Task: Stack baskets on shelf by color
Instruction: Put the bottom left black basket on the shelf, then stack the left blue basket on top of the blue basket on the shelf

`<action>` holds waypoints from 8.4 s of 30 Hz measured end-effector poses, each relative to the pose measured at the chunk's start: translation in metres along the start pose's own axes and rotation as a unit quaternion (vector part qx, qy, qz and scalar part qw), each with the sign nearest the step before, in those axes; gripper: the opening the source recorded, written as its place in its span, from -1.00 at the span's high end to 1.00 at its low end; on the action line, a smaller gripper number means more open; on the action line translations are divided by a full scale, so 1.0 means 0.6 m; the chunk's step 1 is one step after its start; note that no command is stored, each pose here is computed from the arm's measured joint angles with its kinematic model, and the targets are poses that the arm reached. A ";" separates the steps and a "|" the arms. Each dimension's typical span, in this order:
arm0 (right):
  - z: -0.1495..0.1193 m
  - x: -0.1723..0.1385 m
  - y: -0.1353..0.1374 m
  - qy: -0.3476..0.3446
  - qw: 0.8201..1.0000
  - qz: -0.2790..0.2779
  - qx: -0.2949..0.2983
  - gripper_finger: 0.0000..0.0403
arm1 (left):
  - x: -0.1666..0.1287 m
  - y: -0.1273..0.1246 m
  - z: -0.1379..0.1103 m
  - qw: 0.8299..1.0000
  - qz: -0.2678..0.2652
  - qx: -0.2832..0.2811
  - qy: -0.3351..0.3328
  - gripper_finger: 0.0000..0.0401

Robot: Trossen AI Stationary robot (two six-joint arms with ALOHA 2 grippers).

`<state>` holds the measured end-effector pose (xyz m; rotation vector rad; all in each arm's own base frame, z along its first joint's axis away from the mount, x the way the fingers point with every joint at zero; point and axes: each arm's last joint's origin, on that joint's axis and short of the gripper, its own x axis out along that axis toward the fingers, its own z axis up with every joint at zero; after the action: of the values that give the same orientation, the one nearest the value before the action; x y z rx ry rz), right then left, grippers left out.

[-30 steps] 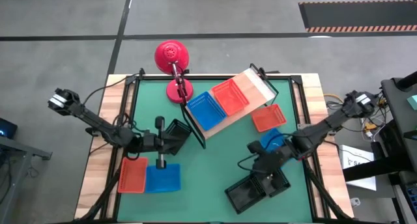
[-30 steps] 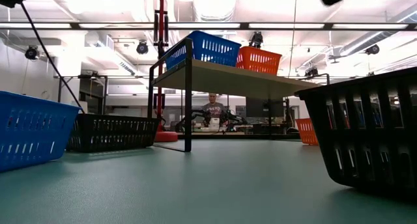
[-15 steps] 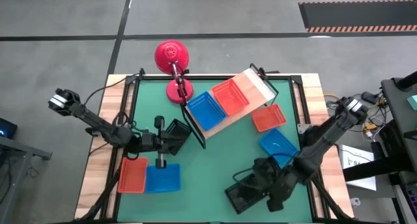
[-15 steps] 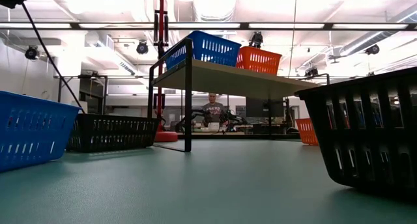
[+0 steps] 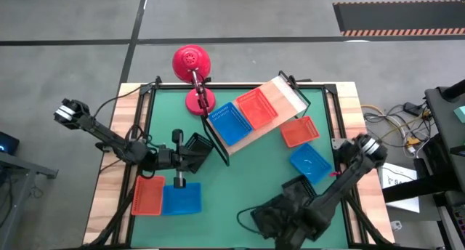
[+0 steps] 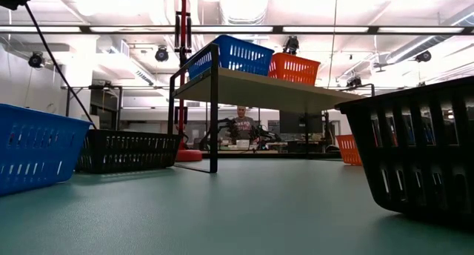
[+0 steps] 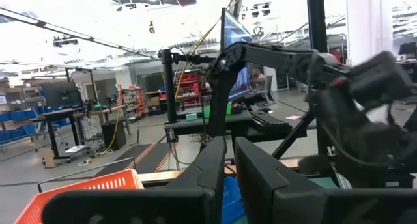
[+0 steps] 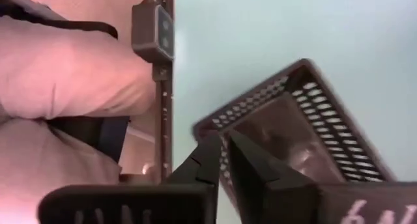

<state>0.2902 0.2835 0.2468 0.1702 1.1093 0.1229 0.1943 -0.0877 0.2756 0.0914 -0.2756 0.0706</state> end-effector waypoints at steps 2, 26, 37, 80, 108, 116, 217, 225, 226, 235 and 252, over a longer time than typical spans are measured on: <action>0.006 0.011 0.010 0.003 1.000 -0.003 0.010 0.79 | 0.000 0.000 0.000 1.000 0.000 -0.001 0.000 0.89; 0.027 0.152 -0.017 0.042 0.968 -0.118 0.216 0.14 | -0.001 0.000 -0.004 1.000 -0.002 0.002 0.005 0.89; 0.032 0.156 -0.022 0.039 0.970 -0.122 0.208 0.79 | -0.001 0.000 -0.004 1.000 -0.002 0.025 0.005 0.89; 0.057 -0.292 -0.103 -0.043 0.872 -0.170 -0.457 0.96 | -0.001 0.000 -0.001 1.000 0.001 0.023 -0.004 0.89; 0.013 -0.384 -0.427 -0.102 0.890 -0.218 -0.387 0.96 | -0.001 0.001 0.000 1.000 0.002 0.022 -0.007 0.89; 0.002 -0.374 -0.494 -0.045 0.917 -0.205 -0.338 0.96 | -0.001 0.001 0.000 1.000 0.002 0.022 -0.007 0.89; -0.017 -0.375 -0.534 -0.084 0.971 -0.166 -0.152 0.54 | 0.014 -0.014 -0.022 0.995 -0.001 -0.098 0.006 0.89; 0.001 -0.370 -0.450 -0.166 0.962 -0.045 -0.214 0.76 | 0.044 -0.043 -0.054 0.982 -0.004 -0.184 0.046 0.89; 0.003 -0.367 -0.439 -0.168 0.960 -0.035 -0.224 0.78 | 0.048 -0.048 -0.057 0.981 -0.006 -0.189 0.050 0.89; -0.006 -0.341 -0.361 -0.140 0.948 0.032 -0.285 0.92 | 0.050 -0.095 -0.044 0.969 -0.046 -0.235 0.065 0.89; -0.015 -0.252 -0.316 -0.167 0.918 0.035 -0.358 0.96 | 0.018 -0.190 -0.036 0.818 0.027 -0.398 0.414 0.89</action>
<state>0.2179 0.0704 0.3383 -0.4154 0.6608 0.5351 0.2197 -0.1979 0.2485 -0.7787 0.5870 0.0403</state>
